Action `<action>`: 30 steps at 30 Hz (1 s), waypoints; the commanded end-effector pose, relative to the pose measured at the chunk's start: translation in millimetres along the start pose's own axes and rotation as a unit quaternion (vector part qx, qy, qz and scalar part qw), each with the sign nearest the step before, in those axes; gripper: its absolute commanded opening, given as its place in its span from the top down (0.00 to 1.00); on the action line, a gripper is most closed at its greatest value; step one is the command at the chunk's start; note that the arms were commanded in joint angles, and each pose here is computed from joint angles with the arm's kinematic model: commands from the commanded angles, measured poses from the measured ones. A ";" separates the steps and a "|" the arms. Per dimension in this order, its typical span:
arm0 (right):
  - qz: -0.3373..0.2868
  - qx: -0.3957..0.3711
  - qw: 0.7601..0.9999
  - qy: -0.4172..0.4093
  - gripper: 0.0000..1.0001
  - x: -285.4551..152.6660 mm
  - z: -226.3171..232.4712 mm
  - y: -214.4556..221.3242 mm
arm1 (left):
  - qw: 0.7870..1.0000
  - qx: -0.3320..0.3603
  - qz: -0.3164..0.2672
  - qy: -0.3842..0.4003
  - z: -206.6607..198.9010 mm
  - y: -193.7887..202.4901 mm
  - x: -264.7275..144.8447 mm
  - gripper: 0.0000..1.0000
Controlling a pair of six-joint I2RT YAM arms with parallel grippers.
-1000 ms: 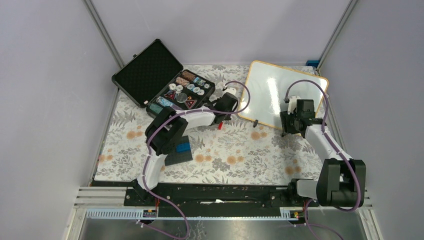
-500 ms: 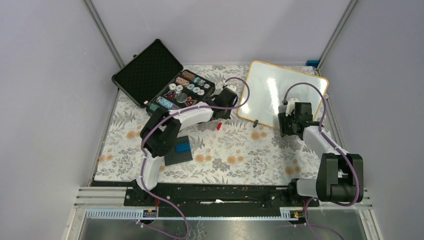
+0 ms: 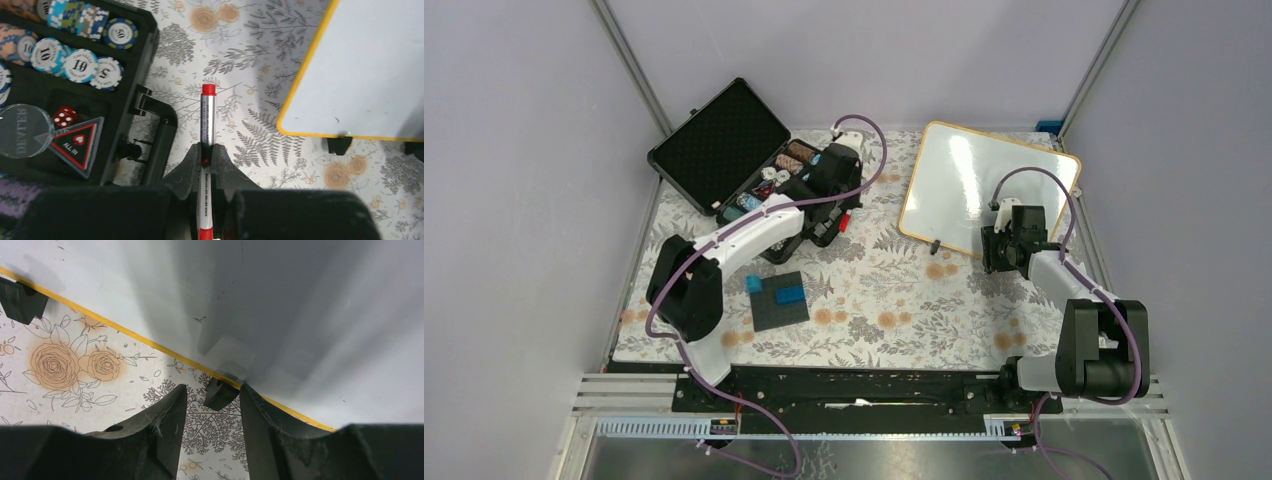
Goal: Write a sentence on the whiteboard
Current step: Pick up the whiteboard marker at the center of the board, then move the whiteboard stand to the center of the board.
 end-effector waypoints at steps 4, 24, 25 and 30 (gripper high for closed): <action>-0.008 0.023 0.999 0.023 0.51 3.6 -5.4 -4.2 | 1.000 -0.024 -0.014 0.012 6.4 -12.4 -12.0 1.00; 0.017 -0.010 1.000 -0.022 1.00 16.4 3.0 -7.1 | 0.996 -0.076 -0.052 -0.002 56.7 -51.6 -45.7 1.00; 0.019 -0.016 0.999 -0.028 1.00 17.2 5.1 -7.3 | 0.995 -0.080 -0.052 -0.005 61.6 -52.7 -47.6 1.00; 0.022 -0.050 0.996 -0.069 1.00 21.2 26.2 -9.1 | 0.993 -0.096 -0.064 -0.023 86.2 -57.3 -60.2 1.00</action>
Point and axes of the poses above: each gripper's point midway between its finger pads, its own x axis out along the fingers, its own z axis along the line the jaws close on, y = z × x, the point moved 4 cm from there along -x, back along the fingers, and after that the axes turned 1 degree about x, right-handed, at the moved point
